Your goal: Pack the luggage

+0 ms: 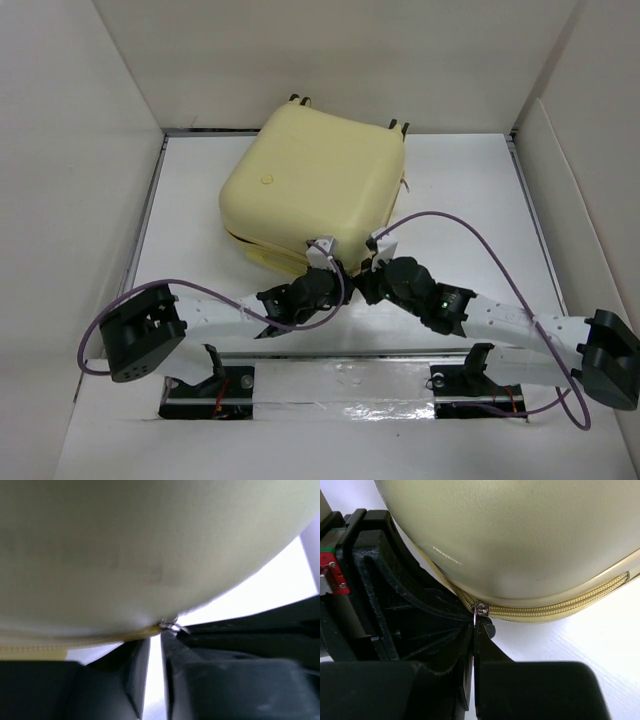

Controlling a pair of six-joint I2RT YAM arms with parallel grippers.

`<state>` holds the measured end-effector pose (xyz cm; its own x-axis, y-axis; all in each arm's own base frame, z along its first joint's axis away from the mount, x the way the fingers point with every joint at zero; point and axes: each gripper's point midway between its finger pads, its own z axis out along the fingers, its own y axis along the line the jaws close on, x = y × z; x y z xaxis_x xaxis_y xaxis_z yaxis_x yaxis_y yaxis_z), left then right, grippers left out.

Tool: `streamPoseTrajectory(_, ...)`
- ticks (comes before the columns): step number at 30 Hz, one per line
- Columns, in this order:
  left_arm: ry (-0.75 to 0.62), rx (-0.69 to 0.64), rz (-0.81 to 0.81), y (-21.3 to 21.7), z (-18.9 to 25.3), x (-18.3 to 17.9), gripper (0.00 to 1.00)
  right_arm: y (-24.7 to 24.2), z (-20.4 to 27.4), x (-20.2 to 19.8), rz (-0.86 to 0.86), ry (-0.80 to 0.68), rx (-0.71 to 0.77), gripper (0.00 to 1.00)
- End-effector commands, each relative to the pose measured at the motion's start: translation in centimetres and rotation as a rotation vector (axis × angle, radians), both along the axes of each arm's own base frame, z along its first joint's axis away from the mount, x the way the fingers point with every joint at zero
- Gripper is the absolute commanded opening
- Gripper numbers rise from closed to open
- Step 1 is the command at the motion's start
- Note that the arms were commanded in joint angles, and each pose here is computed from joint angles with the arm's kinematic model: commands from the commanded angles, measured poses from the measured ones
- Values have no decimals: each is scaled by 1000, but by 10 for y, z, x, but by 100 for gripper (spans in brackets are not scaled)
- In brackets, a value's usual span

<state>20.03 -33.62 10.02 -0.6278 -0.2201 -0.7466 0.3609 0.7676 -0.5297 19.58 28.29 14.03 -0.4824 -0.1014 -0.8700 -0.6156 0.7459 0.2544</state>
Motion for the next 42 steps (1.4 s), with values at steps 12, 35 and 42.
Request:
streamPoseTrajectory(12, 37, -55, 249, 114, 13, -4, 53, 24, 40, -10, -8, -52, 221, 0)
streamPoseTrajectory(35, 79, 39, 496, 193, -40, 81, 34, 26, 36, -17, 41, -27, 216, 0)
streamPoseTrajectory(42, 93, 25, 362, 164, -42, 66, 0, 17, 35, -4, 18, -44, 202, 0)
